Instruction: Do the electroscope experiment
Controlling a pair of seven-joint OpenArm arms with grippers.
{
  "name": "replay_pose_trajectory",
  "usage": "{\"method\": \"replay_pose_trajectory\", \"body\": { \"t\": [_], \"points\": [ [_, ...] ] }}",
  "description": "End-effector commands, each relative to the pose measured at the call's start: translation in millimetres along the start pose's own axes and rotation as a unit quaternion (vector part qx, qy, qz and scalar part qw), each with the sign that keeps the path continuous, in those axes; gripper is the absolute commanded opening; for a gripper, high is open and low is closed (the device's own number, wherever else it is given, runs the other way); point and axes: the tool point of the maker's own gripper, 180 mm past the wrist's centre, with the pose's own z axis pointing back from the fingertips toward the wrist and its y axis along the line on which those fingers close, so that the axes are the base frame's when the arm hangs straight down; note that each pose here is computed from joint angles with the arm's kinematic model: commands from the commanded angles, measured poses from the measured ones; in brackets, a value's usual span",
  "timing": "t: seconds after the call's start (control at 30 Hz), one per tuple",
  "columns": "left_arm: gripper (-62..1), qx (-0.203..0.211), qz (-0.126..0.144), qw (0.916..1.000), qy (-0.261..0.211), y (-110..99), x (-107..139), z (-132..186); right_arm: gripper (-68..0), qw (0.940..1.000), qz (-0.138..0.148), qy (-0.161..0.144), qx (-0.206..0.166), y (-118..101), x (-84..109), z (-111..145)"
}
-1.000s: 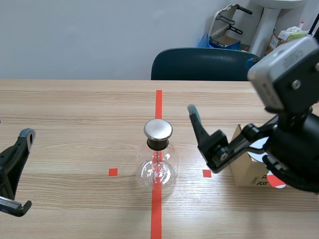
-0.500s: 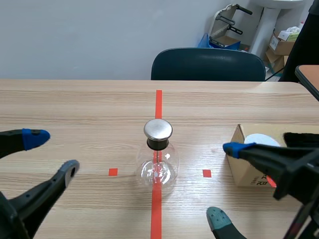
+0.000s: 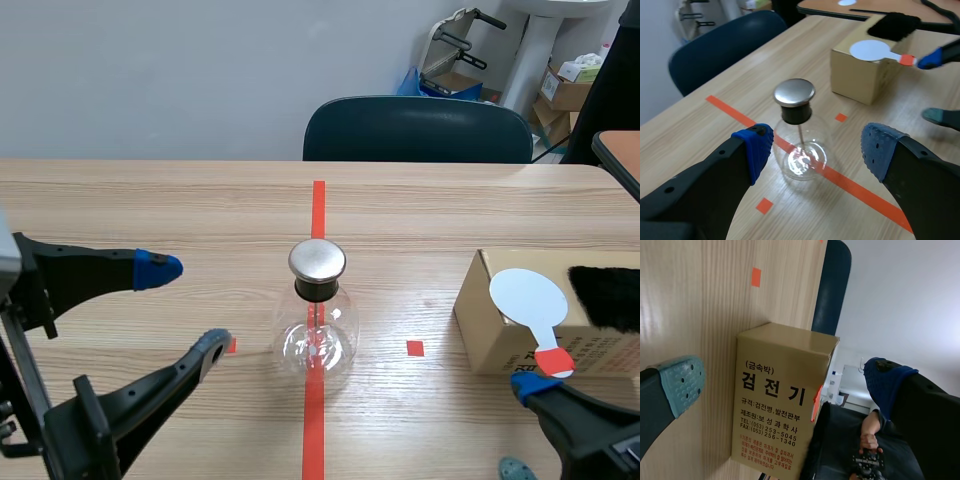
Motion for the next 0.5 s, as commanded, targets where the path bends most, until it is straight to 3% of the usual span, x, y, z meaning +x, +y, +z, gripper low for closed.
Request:
{"method": "replay_pose_trajectory", "body": {
  "t": [0.0,0.2,0.47],
  "points": [
    [-20.8,-0.015,0.009,0.9998,-0.010,-5,5,2,0.4,0.9983,0.010,0.021,-0.054,-25,-13.0,-11],
    [-20.8,-0.032,0.036,0.9988,-0.003,-3,5,8,0.4,0.9954,0.018,0.061,-0.071,-30,-33.6,-28],
    [-20.8,-0.087,0.040,0.9954,0.008,-12,5,16,0.4,0.9922,0.018,0.094,-0.080,-35,-47.9,-32]
  ]
}}
